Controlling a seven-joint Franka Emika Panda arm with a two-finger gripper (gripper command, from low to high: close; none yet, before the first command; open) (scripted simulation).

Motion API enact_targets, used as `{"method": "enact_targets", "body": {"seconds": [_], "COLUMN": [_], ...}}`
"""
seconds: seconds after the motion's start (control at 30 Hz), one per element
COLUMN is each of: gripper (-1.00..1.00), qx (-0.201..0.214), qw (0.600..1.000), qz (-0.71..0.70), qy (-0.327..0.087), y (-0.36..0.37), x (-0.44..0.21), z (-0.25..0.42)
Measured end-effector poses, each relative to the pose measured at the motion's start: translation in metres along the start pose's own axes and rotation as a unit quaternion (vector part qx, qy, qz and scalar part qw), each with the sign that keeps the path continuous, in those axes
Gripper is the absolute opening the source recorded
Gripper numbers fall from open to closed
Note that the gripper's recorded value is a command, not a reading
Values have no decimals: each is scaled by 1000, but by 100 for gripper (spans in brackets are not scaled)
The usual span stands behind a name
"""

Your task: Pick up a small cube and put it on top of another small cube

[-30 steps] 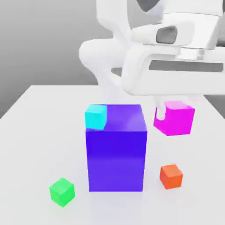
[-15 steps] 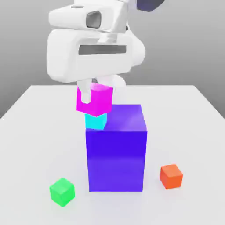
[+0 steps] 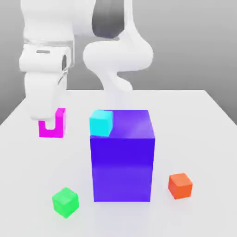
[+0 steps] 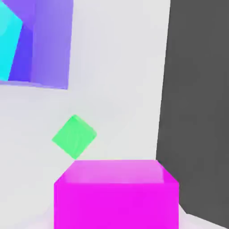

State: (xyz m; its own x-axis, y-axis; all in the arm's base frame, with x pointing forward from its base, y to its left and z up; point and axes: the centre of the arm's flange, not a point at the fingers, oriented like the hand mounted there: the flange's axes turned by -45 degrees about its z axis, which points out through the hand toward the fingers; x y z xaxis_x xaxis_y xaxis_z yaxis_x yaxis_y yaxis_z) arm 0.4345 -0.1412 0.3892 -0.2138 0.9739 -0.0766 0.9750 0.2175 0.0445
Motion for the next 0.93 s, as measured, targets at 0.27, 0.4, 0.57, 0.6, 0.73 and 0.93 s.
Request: {"method": "enact_targets", "body": {"seconds": [0.27,0.4,0.57,0.6,0.73,0.93], "gripper": [-100,-100,-100,-100,-100,100], "qx": [11,11,7,5,0,0], "qw": [981,957,911,900,873,872], "qz": [-193,-289,-410,-433,-485,-487], "qy": [17,27,38,40,44,44], "y": [-22,-29,-35,-35,-37,-40], "x": [-12,-9,3,6,14,17], "z": [56,85,120,126,165,202]}}
